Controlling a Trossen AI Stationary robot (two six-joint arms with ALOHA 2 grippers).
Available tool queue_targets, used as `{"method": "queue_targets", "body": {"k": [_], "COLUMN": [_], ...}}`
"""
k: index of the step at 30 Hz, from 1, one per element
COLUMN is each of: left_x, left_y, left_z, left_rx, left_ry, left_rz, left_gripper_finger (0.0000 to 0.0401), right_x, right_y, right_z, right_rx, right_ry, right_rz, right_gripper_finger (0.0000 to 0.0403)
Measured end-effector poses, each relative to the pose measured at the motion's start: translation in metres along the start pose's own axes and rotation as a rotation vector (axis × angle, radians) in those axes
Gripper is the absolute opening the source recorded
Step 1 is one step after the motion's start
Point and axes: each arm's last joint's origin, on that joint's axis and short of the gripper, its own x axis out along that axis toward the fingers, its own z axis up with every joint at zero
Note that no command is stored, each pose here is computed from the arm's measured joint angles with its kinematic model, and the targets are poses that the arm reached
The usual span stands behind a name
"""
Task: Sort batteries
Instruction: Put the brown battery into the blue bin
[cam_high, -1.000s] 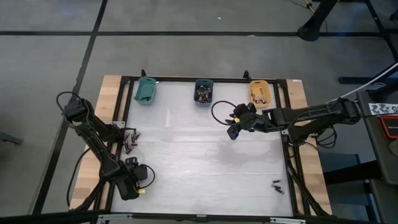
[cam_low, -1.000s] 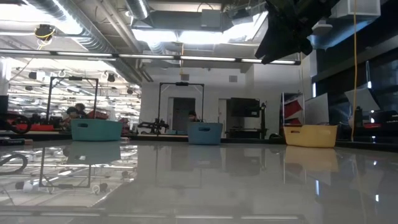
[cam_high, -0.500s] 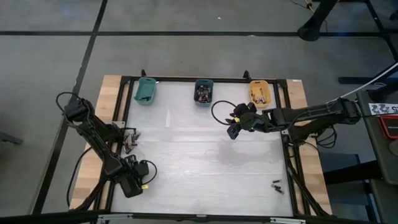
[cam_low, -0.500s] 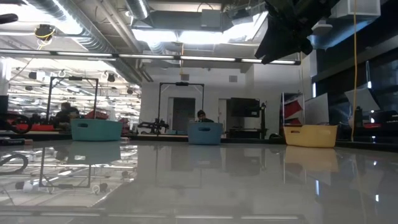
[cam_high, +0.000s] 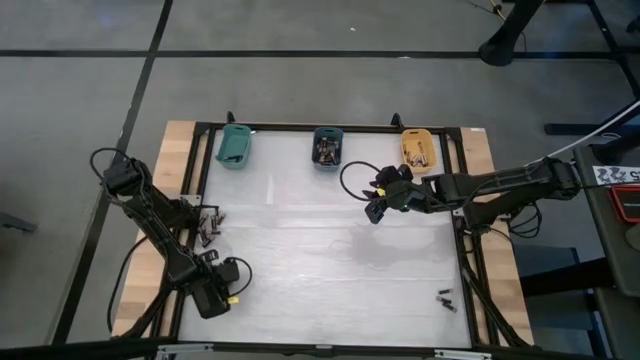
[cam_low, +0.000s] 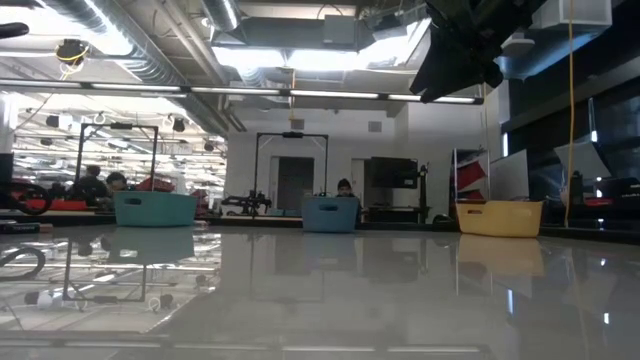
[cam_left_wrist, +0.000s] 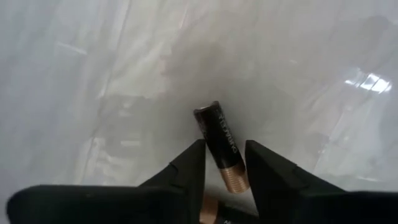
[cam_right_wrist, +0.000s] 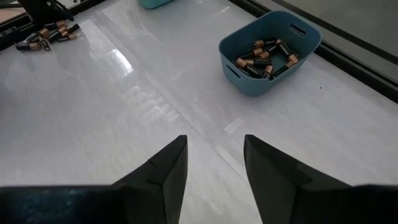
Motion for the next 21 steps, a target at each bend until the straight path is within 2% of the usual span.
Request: {"method": "queue_targets", "body": {"k": [5,16,21], "left_x": [0.003,0.021,0.004], "left_y": [-0.004,-0.001,-0.004], "left_z": [0.004,0.018,0.023], "left_rx": [-0.022,-0.087,0.014], "left_ry": [-0.039,0.034,-0.023], "left_rz": [-0.027,0.039,0.011], "left_gripper_finger": [0.0079,0.0067,0.004], "right_x": [0.0,0.0,0.0], "right_y": [0.0,0.0,0.0], "right_z": [0.0,0.0,0.0], "right_rx": [0.0,0.0,0.0], "right_ry": [0.0,-0.001,0.001], "right_rz": [0.0,0.001,0.002], "right_gripper_finger": [0.0159,0.0159,0.0159]}}
